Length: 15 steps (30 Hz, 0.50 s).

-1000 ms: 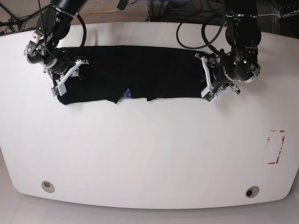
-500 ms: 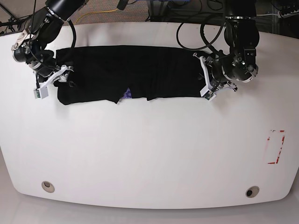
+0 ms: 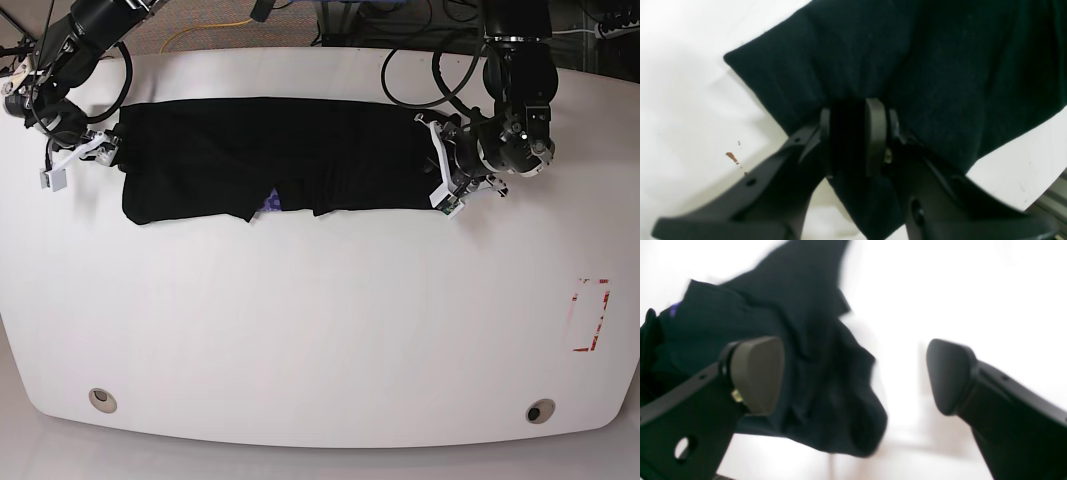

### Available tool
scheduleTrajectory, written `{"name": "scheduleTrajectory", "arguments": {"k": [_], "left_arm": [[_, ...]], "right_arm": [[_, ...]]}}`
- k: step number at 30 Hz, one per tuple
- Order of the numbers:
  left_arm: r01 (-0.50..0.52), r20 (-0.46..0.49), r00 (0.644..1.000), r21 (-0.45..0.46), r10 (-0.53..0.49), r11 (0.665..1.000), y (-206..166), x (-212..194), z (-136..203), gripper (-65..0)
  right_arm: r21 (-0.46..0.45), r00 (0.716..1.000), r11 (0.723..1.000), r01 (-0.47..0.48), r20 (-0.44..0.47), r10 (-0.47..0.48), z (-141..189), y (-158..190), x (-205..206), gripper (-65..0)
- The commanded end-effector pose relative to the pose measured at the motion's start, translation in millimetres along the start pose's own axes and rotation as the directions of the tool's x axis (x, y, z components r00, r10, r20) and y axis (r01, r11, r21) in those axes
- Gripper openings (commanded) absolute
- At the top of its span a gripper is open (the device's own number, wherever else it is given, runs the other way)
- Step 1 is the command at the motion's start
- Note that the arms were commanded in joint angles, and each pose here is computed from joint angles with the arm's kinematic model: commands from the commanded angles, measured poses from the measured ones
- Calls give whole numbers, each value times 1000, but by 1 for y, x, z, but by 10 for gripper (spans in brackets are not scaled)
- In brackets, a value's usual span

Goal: Fold the T-shirt properly
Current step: 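Pull the strip end with the right gripper to straighten the strip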

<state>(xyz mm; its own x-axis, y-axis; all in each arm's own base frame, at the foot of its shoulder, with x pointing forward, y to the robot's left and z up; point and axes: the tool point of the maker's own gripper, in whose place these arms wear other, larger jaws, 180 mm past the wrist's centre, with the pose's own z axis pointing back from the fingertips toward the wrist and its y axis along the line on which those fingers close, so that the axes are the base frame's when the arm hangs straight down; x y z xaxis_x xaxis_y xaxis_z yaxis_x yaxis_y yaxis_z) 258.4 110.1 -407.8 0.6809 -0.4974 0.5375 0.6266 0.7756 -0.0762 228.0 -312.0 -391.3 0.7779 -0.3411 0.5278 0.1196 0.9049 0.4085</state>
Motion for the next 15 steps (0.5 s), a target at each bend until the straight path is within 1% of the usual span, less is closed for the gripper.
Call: {"name": "scheduleTrajectory", "arguments": {"k": [1, 3, 6, 10, 15], "left_arm": [[11, -29, 1000, 15, -11, 1000, 2, -7, 1, -539], [11, -32, 999, 13, -11, 1000, 1, -9, 0, -539], [11, -34, 999, 10, -11, 1000, 0, -10, 0, -539], [11, -34, 999, 10, -11, 1000, 0, -10, 0, -539], [12, -36, 999, 11, -11, 1000, 0, -10, 0, -539]], "right_arm": [[16, 999, 1000, 12, 38, -13, 3, -5, 11, 0], [36, 999, 999, 24, 47, -26, 3, -5, 12, 0], [73, 998, 997, 21, 56, -25, 0, 4, 14, 0], [129, 1000, 992, -3, 27, 0, -14, 25, 8, 0], [170, 1000, 985, 14, 9, -15, -26, 42, -3, -2]]}}
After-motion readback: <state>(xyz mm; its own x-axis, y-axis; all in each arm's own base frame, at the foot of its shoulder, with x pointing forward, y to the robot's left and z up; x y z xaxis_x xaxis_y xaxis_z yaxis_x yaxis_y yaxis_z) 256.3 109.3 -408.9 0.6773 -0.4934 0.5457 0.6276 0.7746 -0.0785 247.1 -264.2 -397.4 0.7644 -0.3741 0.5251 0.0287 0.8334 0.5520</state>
